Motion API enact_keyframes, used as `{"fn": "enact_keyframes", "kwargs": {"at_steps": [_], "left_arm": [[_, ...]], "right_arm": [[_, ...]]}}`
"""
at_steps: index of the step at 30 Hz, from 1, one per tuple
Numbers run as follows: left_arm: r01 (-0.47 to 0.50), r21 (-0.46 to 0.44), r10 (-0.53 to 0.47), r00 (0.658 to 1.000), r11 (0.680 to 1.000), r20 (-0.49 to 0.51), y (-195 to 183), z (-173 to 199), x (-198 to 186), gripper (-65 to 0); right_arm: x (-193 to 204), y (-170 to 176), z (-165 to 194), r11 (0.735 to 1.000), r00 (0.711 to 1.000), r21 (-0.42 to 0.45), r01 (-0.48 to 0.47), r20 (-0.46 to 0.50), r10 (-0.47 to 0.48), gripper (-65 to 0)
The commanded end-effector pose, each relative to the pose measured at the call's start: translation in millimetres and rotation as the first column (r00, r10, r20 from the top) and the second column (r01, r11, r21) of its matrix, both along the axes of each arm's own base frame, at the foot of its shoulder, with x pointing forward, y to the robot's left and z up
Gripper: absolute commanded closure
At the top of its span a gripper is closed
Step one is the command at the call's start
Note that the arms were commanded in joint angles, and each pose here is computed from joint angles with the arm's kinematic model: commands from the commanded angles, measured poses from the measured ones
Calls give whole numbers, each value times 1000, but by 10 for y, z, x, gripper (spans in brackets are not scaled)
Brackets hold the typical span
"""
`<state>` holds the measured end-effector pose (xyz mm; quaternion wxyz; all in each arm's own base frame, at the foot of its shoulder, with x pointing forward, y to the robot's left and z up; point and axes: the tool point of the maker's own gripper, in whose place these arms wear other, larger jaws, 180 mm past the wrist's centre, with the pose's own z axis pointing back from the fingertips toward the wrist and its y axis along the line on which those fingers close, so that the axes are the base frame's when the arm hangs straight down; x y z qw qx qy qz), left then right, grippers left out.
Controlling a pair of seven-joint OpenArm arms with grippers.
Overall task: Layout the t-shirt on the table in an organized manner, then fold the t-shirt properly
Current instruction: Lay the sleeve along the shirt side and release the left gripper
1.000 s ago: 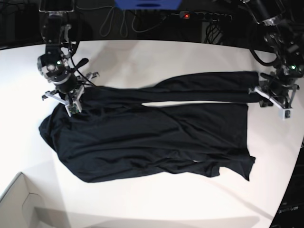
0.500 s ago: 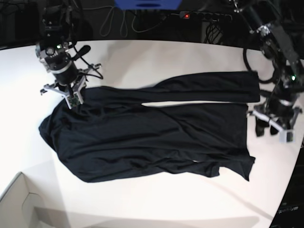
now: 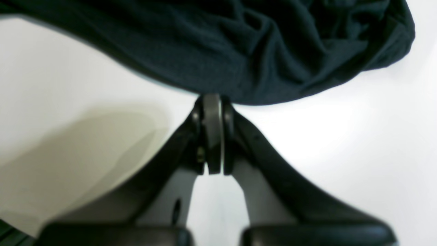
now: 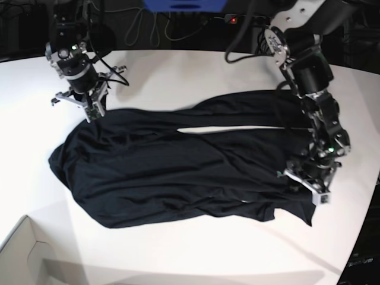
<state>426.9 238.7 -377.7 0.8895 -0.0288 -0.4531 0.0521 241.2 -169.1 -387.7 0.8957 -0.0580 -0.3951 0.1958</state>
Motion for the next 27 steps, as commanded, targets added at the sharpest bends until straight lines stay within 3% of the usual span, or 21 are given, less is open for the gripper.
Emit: {"fn": "enact_keyframes", "kwargs": {"at_steps": [1, 13, 18, 27], "left_arm": [[-8, 12, 7, 997, 1000, 76, 51, 210, 145, -275], [-21, 19, 19, 996, 1000, 85, 136, 193, 136, -275], [-143, 20, 141, 986, 989, 88, 367, 112, 116, -276], [-72, 47, 68, 994, 996, 86, 160, 13, 185, -276]], "right_arm": [[78, 5, 116, 1000, 999, 5, -9, 48, 8, 0], [152, 34, 156, 1000, 998, 8, -14, 63, 13, 0], [173, 29, 143, 1000, 998, 8, -12, 61, 11, 0], [177, 32, 149, 1000, 998, 10, -13, 65, 12, 0]]}}
